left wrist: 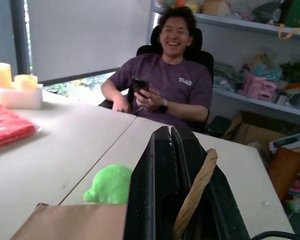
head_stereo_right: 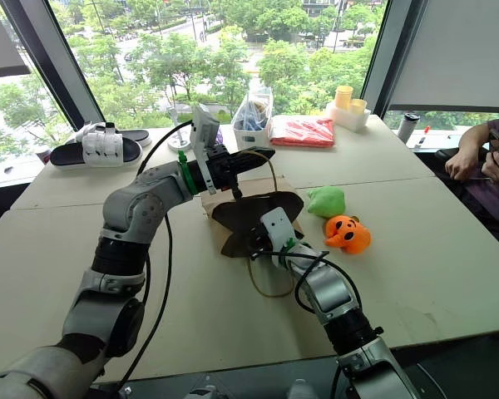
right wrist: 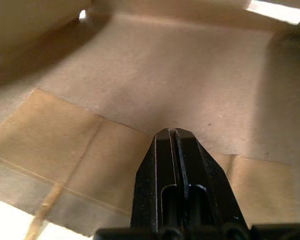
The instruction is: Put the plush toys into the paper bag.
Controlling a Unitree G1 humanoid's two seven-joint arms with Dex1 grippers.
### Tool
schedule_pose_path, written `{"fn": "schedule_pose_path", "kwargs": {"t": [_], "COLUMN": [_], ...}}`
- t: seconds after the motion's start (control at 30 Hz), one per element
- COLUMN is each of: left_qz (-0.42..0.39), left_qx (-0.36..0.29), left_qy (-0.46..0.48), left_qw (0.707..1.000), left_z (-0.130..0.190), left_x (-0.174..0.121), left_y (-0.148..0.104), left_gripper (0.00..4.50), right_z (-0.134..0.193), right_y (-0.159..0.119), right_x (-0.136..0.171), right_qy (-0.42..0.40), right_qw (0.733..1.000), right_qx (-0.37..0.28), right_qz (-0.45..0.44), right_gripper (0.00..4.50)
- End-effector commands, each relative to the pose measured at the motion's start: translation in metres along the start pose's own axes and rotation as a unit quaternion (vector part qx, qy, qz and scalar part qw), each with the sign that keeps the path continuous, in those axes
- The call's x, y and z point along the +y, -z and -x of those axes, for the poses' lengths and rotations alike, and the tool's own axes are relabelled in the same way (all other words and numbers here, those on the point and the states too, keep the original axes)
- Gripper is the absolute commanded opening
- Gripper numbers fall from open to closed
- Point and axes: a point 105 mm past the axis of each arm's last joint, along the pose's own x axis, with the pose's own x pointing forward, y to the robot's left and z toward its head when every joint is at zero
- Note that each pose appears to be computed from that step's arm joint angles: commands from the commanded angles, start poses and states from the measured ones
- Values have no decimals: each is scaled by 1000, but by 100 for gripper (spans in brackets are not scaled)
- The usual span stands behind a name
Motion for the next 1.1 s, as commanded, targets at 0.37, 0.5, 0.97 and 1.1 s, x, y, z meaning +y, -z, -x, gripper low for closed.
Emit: {"fn": "schedule_pose_path", "kwargs": {"t": [0.37, 0.5, 0.97, 1.1], "left_qz": [61, 100, 63, 68], "left_qx": [-76, -91, -36, -45], "left_qy": [36, -23, -25, -17], "left_qw": [995, 991, 997, 996], "left_z": [16, 17, 17, 15], "left_x": [-17, 8, 11, 5], "left_y": [-25, -16, 24, 23], "left_gripper": [2, 2, 0, 0], "right_z": [3, 6, 152, 171], "right_y": [13, 7, -76, -40], "right_x": [10, 6, -28, -86], "right_qy": [-15, -11, -12, 113], "right_qw": [1000, 999, 973, 978], "right_qx": [18, -8, -217, -150], "right_qz": [14, 30, -77, -87], "right_gripper": [0, 0, 56, 234]}}
